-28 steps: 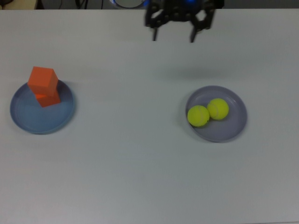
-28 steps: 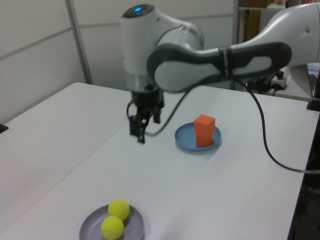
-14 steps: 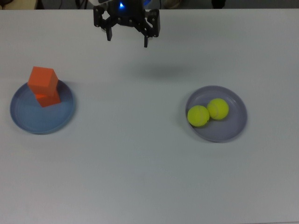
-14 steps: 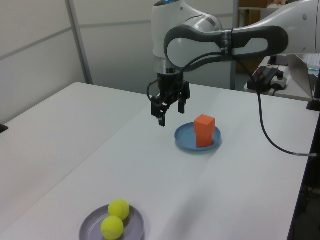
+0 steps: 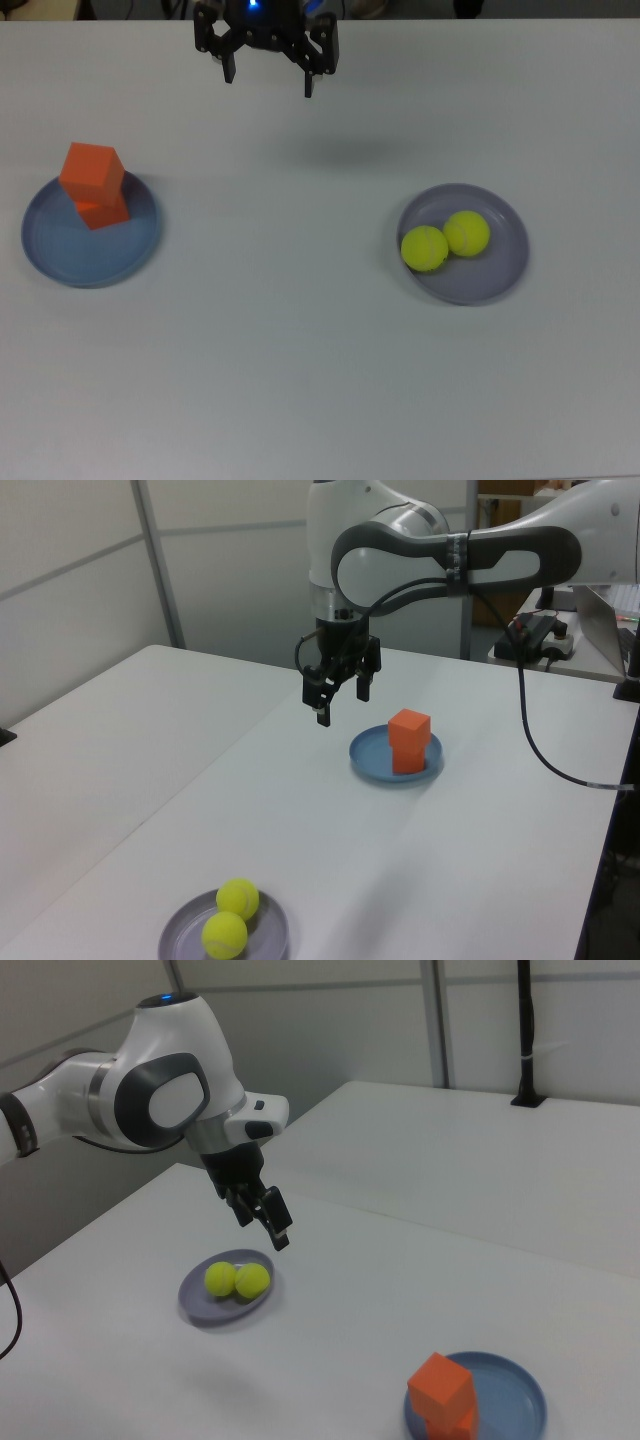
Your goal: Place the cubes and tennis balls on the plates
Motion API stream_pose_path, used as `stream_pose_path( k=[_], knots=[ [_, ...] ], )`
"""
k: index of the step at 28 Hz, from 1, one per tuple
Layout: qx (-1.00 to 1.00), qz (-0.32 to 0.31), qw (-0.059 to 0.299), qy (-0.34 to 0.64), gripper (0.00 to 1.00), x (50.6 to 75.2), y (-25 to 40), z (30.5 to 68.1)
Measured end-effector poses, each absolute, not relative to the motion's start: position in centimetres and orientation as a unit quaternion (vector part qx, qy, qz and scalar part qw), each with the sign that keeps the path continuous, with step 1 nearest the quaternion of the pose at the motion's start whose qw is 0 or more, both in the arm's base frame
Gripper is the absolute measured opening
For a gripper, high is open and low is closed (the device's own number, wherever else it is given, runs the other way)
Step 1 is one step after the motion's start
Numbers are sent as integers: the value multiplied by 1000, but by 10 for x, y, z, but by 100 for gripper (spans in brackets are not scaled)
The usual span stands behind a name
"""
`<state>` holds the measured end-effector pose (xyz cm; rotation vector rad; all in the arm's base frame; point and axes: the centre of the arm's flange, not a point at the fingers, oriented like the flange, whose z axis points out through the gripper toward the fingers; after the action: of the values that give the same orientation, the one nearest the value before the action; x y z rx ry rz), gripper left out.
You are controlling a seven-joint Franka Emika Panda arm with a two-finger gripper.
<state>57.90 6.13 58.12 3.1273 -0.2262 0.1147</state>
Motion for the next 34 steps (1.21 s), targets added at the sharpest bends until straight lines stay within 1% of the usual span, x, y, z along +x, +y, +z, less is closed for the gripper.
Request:
stream_pose_path(
  k=[7, 13, 34],
  knots=[
    [998, 38, 2, -43, 100, 578, 70, 583],
    [998, 47, 1, -30, 100, 578, 70, 593],
    [998, 46, 2, -37, 100, 579, 60, 595]
  ],
)
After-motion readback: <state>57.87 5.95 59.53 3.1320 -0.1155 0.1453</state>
